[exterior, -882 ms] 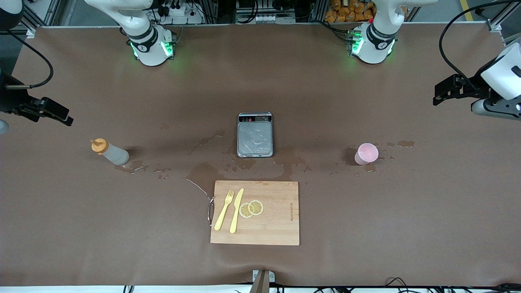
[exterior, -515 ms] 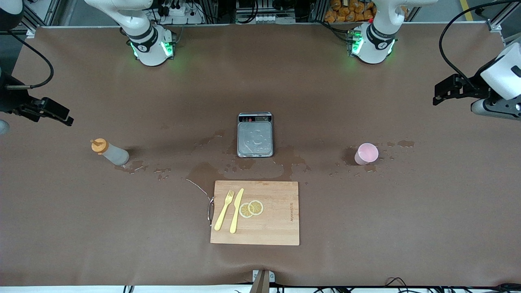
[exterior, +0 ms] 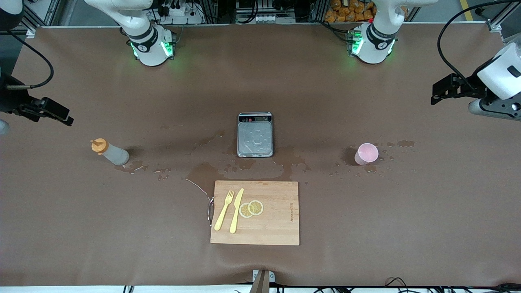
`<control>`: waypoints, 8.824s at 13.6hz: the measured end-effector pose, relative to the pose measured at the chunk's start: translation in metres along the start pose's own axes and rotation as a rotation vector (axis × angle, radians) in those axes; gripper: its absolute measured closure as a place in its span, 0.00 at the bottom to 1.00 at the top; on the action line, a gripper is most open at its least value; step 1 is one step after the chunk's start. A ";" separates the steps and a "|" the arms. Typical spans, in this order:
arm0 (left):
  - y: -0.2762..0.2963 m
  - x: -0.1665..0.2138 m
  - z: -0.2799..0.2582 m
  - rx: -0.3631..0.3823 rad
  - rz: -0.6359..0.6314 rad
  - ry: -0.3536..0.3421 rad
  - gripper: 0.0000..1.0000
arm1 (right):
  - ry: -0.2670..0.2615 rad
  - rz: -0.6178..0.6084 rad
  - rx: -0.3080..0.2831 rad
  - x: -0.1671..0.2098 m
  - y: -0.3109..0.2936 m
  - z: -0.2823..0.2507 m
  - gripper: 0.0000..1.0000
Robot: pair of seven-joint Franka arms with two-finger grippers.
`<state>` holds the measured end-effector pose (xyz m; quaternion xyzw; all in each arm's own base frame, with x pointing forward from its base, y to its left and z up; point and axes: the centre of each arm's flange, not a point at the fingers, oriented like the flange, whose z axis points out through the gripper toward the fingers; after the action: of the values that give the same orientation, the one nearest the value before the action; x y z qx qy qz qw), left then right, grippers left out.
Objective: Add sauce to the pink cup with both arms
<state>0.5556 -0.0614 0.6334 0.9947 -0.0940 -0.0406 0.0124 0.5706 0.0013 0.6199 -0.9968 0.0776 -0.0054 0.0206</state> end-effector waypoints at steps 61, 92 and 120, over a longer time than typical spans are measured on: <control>0.002 0.052 0.404 -0.122 -0.227 -0.089 0.19 | -1.015 1.355 0.661 -0.013 0.395 0.404 0.00; 0.332 0.047 0.290 -0.145 -0.635 -0.103 0.96 | -1.099 1.160 0.813 0.017 0.283 0.506 0.00; 0.461 0.024 0.387 -0.115 -0.717 -0.090 0.23 | -1.052 1.294 0.667 0.055 0.216 0.472 0.43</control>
<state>0.4608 -0.5251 0.2611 0.9594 0.2624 -0.0912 0.0493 0.5985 -0.2016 0.1397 -0.5740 0.5989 0.4421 0.3411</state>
